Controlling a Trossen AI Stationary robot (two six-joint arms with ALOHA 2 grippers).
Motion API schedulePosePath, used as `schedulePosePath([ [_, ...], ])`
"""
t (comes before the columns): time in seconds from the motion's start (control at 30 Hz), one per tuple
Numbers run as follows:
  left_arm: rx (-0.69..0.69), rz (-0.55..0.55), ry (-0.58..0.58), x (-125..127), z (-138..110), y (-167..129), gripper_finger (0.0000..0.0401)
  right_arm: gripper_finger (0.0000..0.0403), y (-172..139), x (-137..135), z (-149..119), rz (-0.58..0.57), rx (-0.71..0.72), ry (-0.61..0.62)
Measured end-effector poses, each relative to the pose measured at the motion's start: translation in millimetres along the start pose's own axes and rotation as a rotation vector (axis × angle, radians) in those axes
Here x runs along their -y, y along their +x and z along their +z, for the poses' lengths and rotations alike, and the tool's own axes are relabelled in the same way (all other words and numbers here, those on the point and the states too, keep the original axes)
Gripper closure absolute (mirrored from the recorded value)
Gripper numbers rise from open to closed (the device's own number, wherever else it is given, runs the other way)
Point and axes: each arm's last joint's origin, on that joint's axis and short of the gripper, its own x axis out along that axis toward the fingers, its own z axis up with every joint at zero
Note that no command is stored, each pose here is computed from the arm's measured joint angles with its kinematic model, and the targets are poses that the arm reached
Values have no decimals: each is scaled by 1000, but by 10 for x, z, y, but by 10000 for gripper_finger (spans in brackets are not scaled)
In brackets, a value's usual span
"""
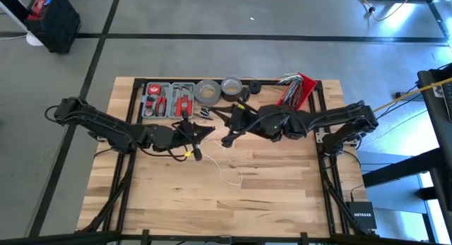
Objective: Coil cords
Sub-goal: Coil the white wire onto the spool
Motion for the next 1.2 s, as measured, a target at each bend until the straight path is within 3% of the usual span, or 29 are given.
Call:
schedulePosePath([
  [0.33, -10, 0, 8, 2, -19, 3, 400, 397, -76, 162, 307, -10, 48, 12],
  [0.53, -21, -1, 39, 3, -35, 4, 400, 397, -108, 194, 356, 19, 27, 13],
  [0.77, -66, 33, 95, -5, -100, 8, 400, 397, -211, 18, 226, 136, -127, -67],
  [0.97, -141, 128, 150, -78, -187, 24, 400, 397, -301, -190, 36, 215, -251, -105],
  [1.2, -202, 184, 147, -164, -251, 47, 400, 397, -347, -375, -338, 268, -418, -178],
])
